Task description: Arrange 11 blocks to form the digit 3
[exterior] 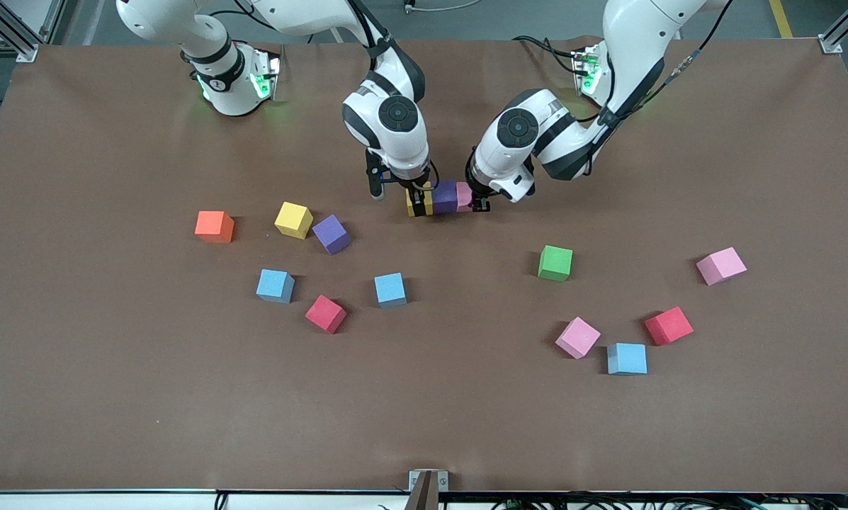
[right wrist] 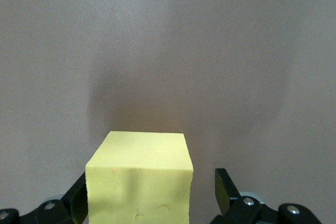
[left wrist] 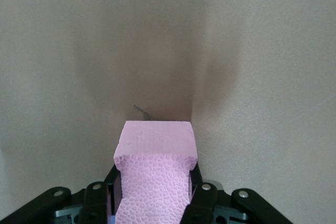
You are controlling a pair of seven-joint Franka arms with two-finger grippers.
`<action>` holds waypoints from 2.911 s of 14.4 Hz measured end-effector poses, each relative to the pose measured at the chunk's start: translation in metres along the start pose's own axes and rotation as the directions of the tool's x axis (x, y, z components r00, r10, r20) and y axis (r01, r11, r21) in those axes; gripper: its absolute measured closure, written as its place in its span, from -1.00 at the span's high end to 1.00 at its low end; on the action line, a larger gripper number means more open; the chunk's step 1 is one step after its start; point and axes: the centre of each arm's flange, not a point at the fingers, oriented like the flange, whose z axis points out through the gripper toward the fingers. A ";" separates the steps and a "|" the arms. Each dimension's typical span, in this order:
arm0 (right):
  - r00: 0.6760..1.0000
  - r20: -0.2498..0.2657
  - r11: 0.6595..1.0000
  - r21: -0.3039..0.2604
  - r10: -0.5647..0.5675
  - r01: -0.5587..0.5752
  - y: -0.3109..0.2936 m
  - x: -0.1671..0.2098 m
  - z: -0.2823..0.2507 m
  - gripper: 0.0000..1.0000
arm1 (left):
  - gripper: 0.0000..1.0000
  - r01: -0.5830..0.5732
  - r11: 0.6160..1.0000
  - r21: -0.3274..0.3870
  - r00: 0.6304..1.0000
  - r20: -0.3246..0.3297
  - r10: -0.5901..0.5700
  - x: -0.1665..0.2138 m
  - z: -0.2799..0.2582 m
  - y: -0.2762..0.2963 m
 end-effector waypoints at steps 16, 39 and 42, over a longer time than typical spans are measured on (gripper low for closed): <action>0.999 -0.036 0.999 -0.037 0.004 -0.006 -0.025 0.019 -0.053 0.99 | -0.01 -0.044 0.999 -0.019 0.999 -0.008 0.044 -0.004 0.000 0.001; 0.856 -0.062 0.858 -0.023 -0.513 0.513 -0.060 0.211 -0.074 1.00 | 1.00 -0.082 0.996 -0.044 0.997 -0.004 0.082 -0.012 -0.004 0.006; 0.853 -0.073 0.855 0.003 -0.517 0.519 -0.062 0.211 -0.069 1.00 | 1.00 -0.089 0.994 -0.056 0.996 -0.009 0.089 -0.014 -0.010 0.005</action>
